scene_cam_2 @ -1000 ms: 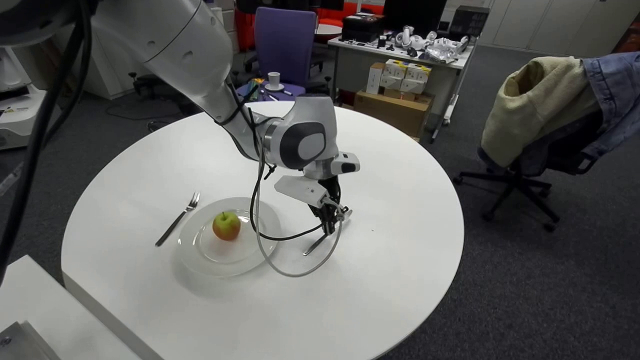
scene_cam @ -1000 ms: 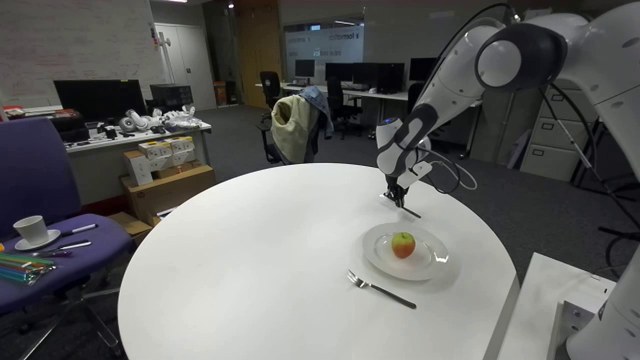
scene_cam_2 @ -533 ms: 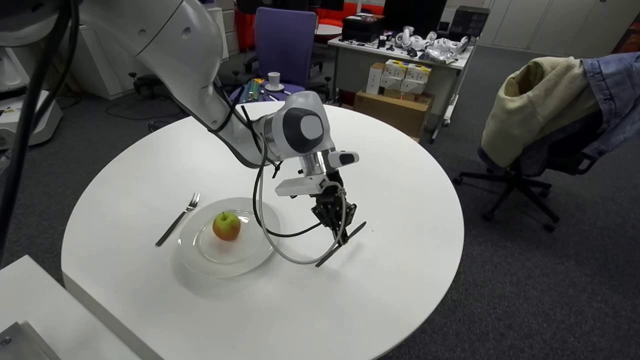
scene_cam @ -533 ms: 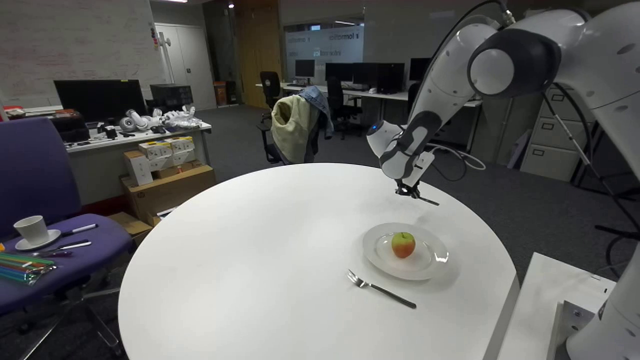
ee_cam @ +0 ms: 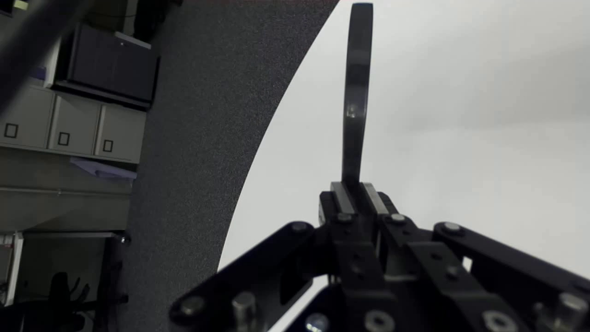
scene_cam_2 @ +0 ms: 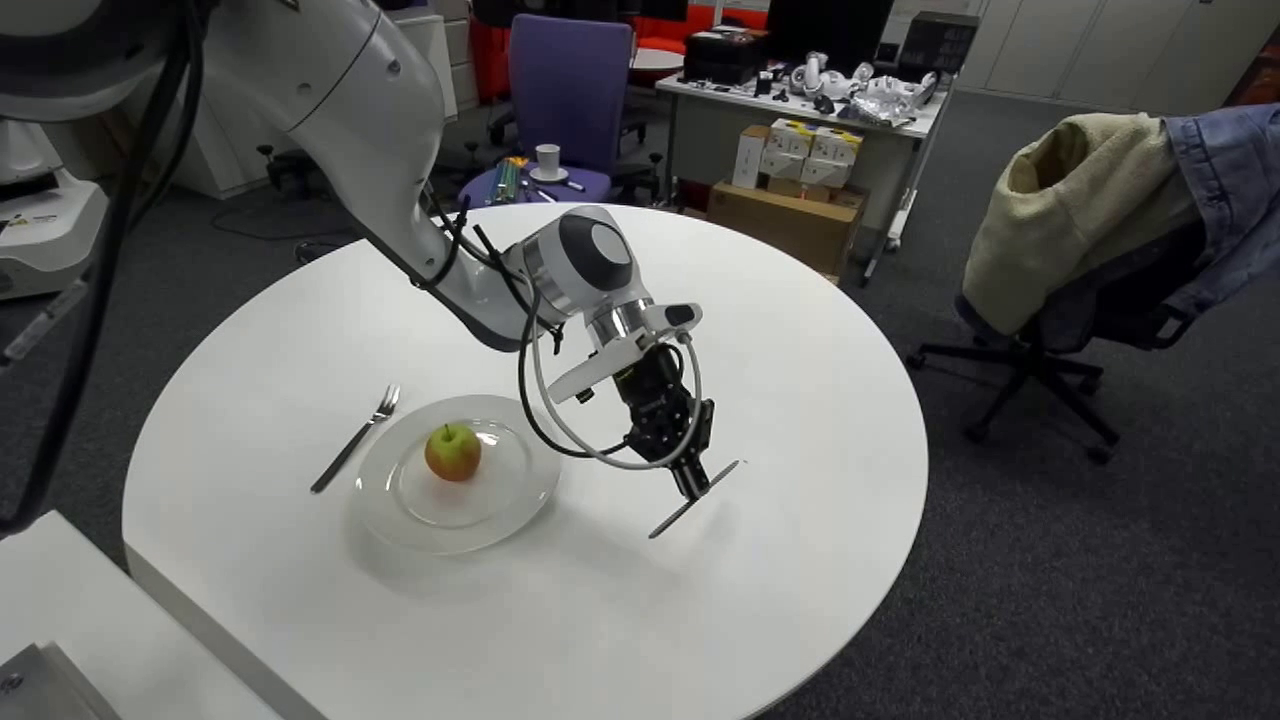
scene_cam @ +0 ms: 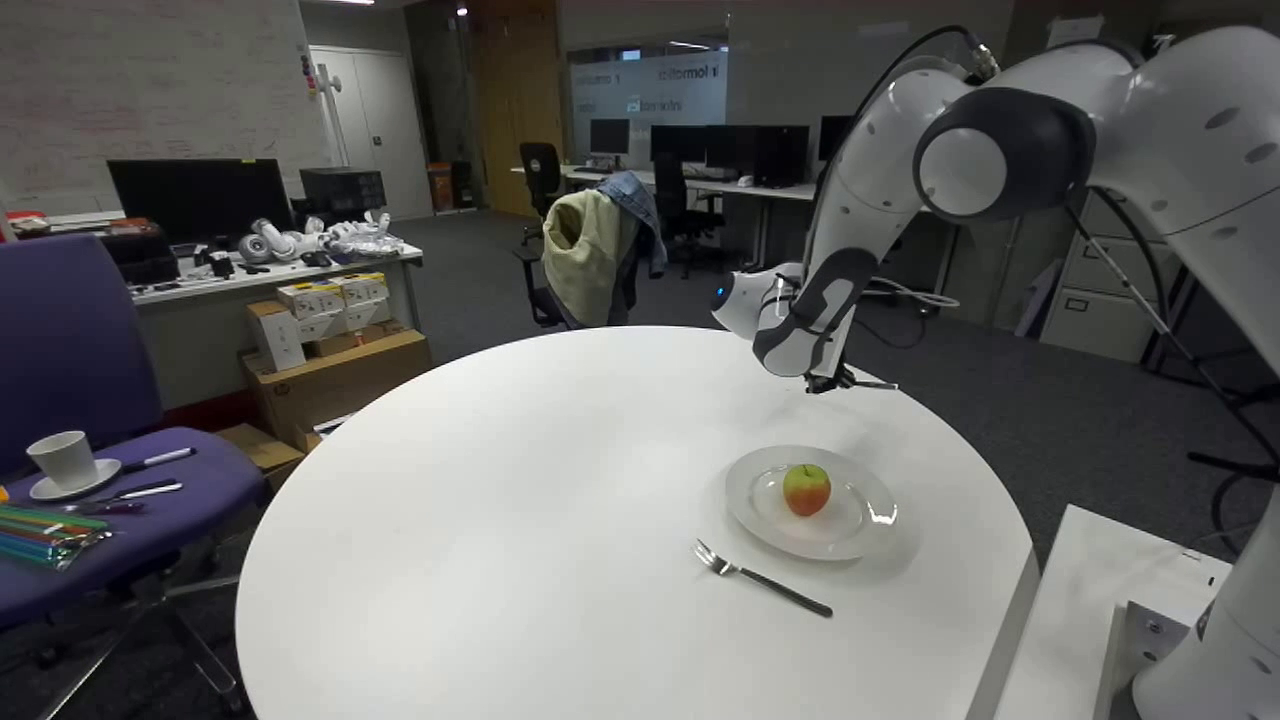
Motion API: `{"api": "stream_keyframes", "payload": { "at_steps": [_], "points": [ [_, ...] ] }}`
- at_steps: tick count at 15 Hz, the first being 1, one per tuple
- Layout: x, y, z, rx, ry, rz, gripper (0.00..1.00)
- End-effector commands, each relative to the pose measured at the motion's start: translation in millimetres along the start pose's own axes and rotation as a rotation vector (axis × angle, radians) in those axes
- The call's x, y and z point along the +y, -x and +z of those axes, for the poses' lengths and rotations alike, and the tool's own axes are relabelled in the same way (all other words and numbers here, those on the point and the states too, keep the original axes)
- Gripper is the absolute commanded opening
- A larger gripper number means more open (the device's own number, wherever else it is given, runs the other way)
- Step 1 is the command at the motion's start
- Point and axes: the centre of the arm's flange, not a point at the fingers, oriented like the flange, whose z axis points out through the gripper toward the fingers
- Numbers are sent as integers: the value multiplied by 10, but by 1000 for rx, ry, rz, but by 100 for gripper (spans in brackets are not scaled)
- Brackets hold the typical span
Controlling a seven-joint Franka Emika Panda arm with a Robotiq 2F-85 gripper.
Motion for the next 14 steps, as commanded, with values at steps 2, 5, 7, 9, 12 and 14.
{"api": "stream_keyframes", "payload": {
  "at_steps": [2, 5, 7, 9, 12, 14],
  "points": [
    [107, 13, -109, -9, 35, -79, 2],
    [154, 24, -167, -29, 25, -159, 2],
    [200, 30, -180, -54, 31, -198, 2],
    [256, 36, -196, -76, 35, -229, 2],
    [312, 25, -207, -93, 10, -282, 2],
    [349, 25, -206, -107, 2, -309, 2]
  ]
}}
